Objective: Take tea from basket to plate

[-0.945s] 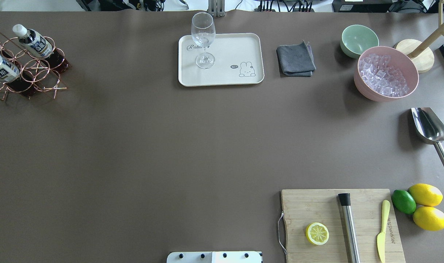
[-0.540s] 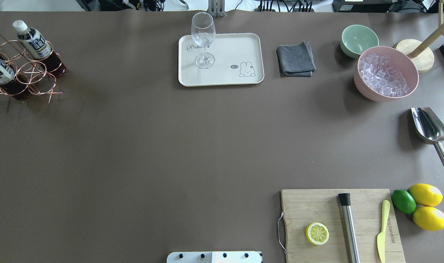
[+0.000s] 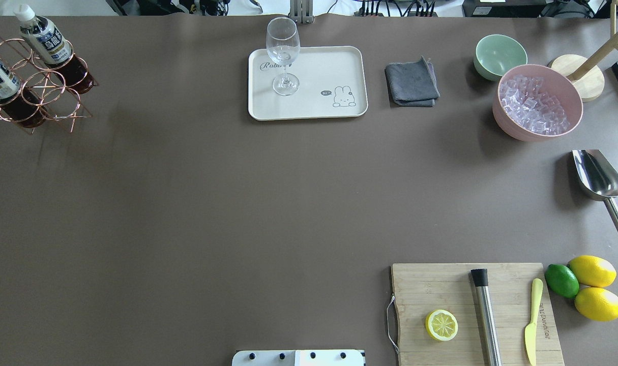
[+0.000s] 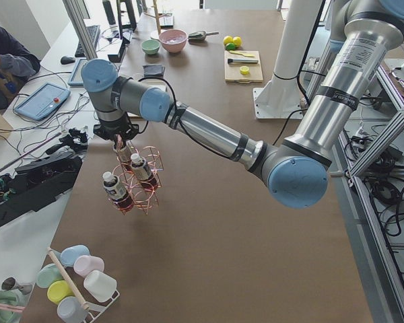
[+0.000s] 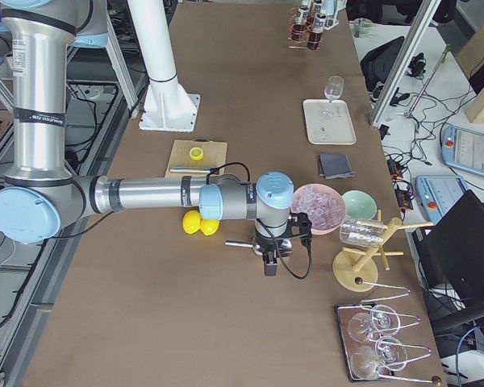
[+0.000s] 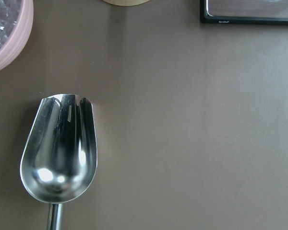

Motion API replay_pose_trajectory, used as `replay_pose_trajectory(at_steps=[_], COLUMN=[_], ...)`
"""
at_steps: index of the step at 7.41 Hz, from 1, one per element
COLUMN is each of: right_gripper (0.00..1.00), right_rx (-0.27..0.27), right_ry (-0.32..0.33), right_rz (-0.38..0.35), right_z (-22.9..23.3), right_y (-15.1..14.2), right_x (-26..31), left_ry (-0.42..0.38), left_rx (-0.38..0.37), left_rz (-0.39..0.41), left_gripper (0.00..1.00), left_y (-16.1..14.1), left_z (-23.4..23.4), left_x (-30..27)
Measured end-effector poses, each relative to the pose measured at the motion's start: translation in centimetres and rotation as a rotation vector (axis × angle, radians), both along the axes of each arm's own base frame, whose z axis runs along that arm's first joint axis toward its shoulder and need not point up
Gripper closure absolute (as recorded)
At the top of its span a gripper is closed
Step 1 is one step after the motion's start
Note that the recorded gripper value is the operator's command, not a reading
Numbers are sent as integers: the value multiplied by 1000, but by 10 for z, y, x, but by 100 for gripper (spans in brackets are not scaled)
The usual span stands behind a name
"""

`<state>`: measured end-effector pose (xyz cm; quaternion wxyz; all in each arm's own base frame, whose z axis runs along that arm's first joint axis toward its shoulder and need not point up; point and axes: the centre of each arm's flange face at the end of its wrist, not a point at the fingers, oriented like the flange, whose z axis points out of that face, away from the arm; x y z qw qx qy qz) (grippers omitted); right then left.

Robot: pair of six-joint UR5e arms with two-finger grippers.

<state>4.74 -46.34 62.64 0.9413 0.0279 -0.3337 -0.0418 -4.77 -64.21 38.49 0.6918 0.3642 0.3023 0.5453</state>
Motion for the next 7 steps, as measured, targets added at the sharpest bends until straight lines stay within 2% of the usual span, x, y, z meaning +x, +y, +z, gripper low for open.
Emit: replay_pose_trajectory(at_steps=[5, 7], right_gripper=[0, 0], right_rx=[0, 3], right_ry=[-3, -12], right_rz=[28, 34], right_z=[0, -2], right_y=[2, 7], right_x=[13, 17], left_ry=[6, 29], left_rx=[48, 24], left_rz=[-15, -30], left_gripper=[100, 100], left_y=[23, 33], left_z=[-76, -104], left_x=[9, 33])
